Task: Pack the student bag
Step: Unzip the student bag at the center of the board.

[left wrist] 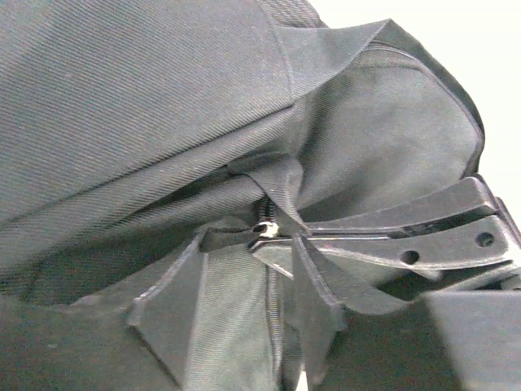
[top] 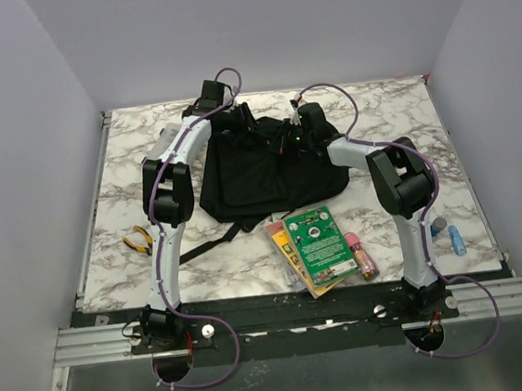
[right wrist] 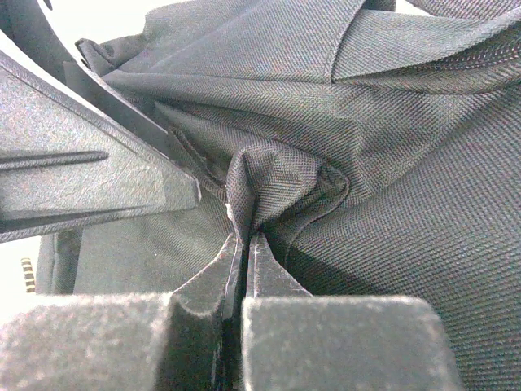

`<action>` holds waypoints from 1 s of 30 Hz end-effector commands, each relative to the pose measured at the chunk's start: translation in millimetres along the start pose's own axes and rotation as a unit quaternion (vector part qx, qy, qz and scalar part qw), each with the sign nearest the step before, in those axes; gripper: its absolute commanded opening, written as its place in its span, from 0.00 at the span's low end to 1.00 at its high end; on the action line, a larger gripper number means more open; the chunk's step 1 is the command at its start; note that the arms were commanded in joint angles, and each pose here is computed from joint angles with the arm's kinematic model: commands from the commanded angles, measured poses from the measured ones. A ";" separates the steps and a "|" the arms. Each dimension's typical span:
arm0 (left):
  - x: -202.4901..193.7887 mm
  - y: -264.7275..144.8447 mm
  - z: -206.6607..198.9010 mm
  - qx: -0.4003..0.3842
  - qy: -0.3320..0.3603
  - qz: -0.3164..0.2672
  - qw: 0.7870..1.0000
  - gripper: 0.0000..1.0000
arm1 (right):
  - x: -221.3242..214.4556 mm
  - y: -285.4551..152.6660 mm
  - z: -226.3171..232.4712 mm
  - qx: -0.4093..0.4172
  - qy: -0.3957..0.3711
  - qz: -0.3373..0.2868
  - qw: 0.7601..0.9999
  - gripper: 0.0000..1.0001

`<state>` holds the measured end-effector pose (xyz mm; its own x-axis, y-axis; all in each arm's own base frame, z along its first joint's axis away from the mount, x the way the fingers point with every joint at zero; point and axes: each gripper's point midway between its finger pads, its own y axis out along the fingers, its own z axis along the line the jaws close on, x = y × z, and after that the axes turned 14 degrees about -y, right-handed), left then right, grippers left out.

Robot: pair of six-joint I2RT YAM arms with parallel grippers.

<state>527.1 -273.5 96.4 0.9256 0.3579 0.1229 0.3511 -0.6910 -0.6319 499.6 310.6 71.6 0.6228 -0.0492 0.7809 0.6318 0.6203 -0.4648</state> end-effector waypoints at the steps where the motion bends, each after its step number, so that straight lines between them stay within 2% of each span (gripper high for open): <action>1: -13.6 2.0 -8.8 -0.031 -0.026 0.033 0.999 0.44 | 18.1 -7.3 17.6 0.034 -0.003 -0.021 0.999 0.01; 8: -13.2 0.9 -9.8 -0.036 -0.024 0.026 0.999 0.39 | 15.3 -5.9 16.8 0.033 0.001 -0.017 0.999 0.01; 15: -6.5 0.1 -11.0 -0.031 -0.022 0.011 0.999 0.21 | 13.3 -7.0 13.9 0.026 -0.007 -0.009 1.000 0.01; 16: -4.6 -0.7 -11.6 -0.031 -0.020 0.007 0.999 0.21 | 13.2 -7.5 14.0 0.025 -0.009 -0.009 1.000 0.01; 18: -1.8 -0.4 -13.5 -0.033 -0.020 0.004 0.999 0.30 | 13.3 -8.0 14.2 0.026 -0.010 -0.009 1.000 0.01; 23: -1.3 3.9 -19.6 -0.050 -0.036 0.013 0.998 0.44 | 12.9 -9.7 15.1 0.028 -0.011 -0.007 1.000 0.01; 26: -0.8 5.8 -19.9 -0.053 -0.044 0.013 0.998 0.43 | 14.1 -10.0 15.5 0.027 -0.011 -0.008 1.000 0.01; 30: 0.9 6.7 -20.5 -0.055 -0.048 0.009 0.997 0.36 | 13.0 -9.9 15.9 0.030 -0.011 -0.007 0.999 0.01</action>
<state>526.5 -285.2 97.3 0.9175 0.3965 0.0310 0.3393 -0.7396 -0.5813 499.3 311.1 72.0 0.6218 -0.0477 0.7817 0.6298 0.6237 -0.4629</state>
